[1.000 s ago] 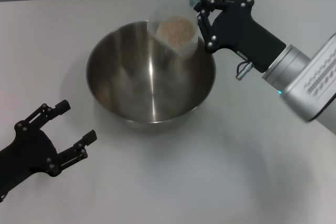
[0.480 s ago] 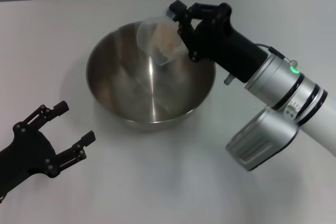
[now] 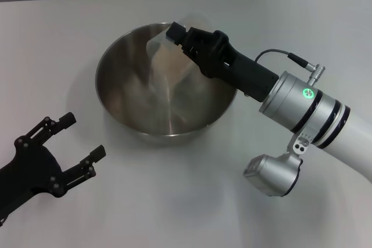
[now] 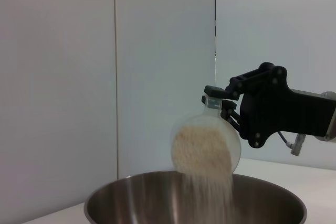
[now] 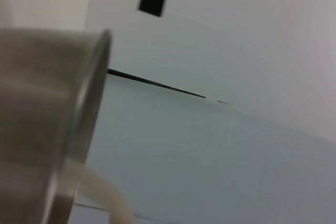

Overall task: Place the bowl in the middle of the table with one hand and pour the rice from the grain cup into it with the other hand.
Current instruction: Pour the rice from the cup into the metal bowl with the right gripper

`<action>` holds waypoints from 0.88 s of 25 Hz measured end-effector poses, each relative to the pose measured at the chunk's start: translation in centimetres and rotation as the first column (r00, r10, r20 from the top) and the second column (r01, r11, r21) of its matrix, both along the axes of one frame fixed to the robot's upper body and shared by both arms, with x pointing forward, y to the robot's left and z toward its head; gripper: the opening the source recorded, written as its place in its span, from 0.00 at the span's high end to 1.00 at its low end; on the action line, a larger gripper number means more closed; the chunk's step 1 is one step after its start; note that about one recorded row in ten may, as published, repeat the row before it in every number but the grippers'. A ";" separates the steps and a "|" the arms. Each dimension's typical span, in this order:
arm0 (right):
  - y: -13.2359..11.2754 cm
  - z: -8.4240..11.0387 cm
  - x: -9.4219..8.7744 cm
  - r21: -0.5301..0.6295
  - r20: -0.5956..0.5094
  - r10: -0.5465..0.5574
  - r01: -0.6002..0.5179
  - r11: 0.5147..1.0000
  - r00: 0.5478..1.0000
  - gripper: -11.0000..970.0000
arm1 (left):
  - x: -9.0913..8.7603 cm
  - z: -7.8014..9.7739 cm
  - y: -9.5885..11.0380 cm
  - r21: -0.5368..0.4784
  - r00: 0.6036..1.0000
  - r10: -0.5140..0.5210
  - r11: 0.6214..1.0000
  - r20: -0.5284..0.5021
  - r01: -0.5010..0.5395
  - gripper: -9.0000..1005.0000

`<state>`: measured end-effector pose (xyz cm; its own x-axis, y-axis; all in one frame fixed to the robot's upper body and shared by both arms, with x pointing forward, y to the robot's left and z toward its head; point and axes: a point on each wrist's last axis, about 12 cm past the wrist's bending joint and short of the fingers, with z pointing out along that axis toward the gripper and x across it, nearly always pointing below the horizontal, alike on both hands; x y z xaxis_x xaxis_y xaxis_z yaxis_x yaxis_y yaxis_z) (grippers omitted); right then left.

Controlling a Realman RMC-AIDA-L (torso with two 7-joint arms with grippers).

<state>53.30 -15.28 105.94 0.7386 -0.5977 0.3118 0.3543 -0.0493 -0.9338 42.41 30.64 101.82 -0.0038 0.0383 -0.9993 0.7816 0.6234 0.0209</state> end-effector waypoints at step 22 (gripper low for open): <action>-0.4 -0.3 0.3 -0.252 0.293 0.016 0.061 0.966 0.956 0.96 | -0.2 -0.1 -0.1 -0.008 1.000 0.002 1.000 -0.009 -0.002 0.16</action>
